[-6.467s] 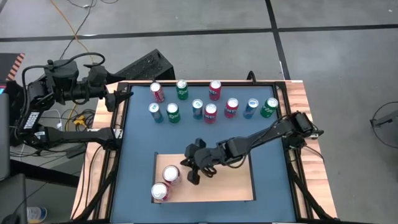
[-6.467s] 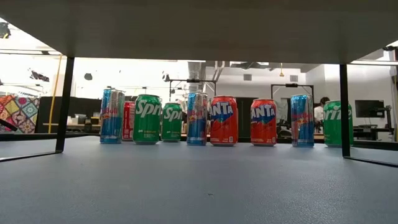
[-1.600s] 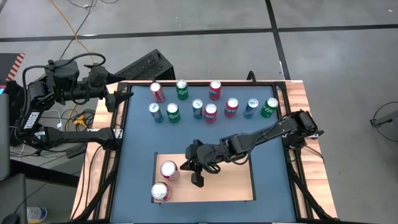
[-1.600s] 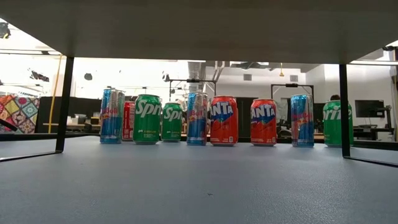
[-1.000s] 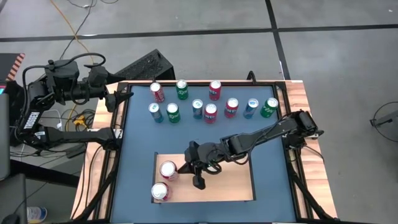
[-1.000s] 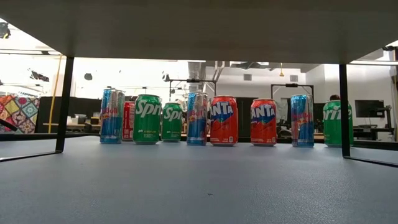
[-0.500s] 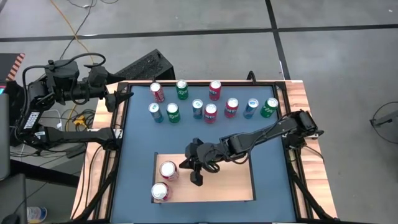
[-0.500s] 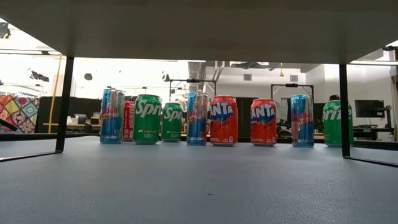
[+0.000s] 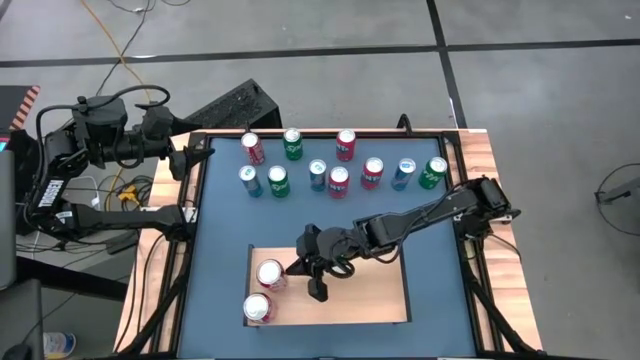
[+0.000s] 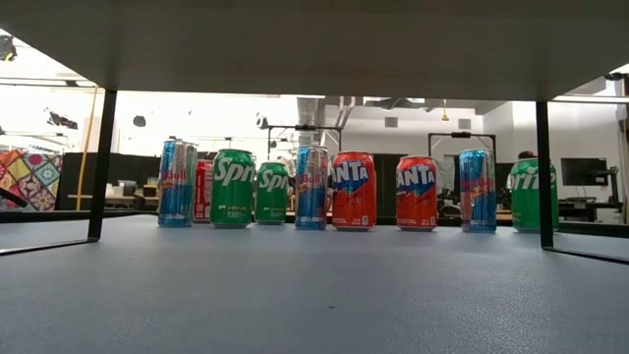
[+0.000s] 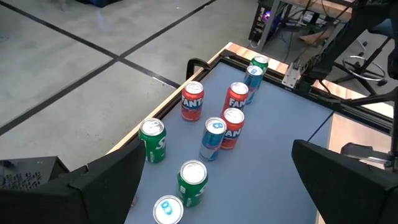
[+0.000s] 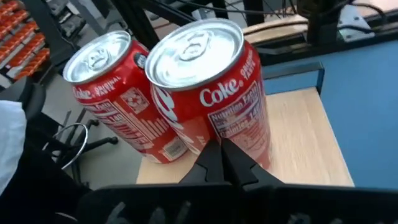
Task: Place canned beverage on shelf
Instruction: Put the right red soda can on the shelf aligned with the other red soda can
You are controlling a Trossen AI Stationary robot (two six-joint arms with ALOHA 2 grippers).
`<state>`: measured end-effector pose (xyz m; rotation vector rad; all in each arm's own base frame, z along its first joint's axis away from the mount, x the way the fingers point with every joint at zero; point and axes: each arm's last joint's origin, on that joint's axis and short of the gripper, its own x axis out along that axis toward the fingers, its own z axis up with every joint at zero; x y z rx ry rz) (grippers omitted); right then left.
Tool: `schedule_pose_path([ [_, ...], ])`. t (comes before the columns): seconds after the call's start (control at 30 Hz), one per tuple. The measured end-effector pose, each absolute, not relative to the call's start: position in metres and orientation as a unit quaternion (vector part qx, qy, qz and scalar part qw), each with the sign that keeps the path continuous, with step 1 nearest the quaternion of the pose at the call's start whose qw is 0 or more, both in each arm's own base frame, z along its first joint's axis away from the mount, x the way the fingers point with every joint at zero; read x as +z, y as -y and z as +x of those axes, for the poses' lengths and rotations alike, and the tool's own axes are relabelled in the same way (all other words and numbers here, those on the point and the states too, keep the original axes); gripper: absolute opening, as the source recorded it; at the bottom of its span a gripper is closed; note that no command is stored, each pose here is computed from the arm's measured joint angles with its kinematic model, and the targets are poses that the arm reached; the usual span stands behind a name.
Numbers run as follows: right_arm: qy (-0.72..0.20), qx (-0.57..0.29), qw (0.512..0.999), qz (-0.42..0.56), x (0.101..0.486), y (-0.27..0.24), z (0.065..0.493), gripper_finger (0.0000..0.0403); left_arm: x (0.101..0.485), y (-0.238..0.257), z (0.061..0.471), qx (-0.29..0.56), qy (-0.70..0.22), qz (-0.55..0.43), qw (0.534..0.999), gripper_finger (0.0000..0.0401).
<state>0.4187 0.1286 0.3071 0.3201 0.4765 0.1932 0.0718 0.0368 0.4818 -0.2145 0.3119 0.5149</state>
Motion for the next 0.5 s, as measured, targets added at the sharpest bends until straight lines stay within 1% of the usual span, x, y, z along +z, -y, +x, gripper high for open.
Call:
schedule_pose_path([
  [0.4,-0.230,0.120,0.952,0.160,0.3090,-0.1317,0.4185,0.0000,0.4818,-0.0369,0.0719,0.253,-0.153,-0.106,0.949,0.0391],
  [0.5,-0.250,0.080,0.950,0.172,0.3046,-0.1318,0.4162,0.0000,0.4818,-0.0369,0.0717,0.253,-0.153,-0.106,0.949,0.0391],
])
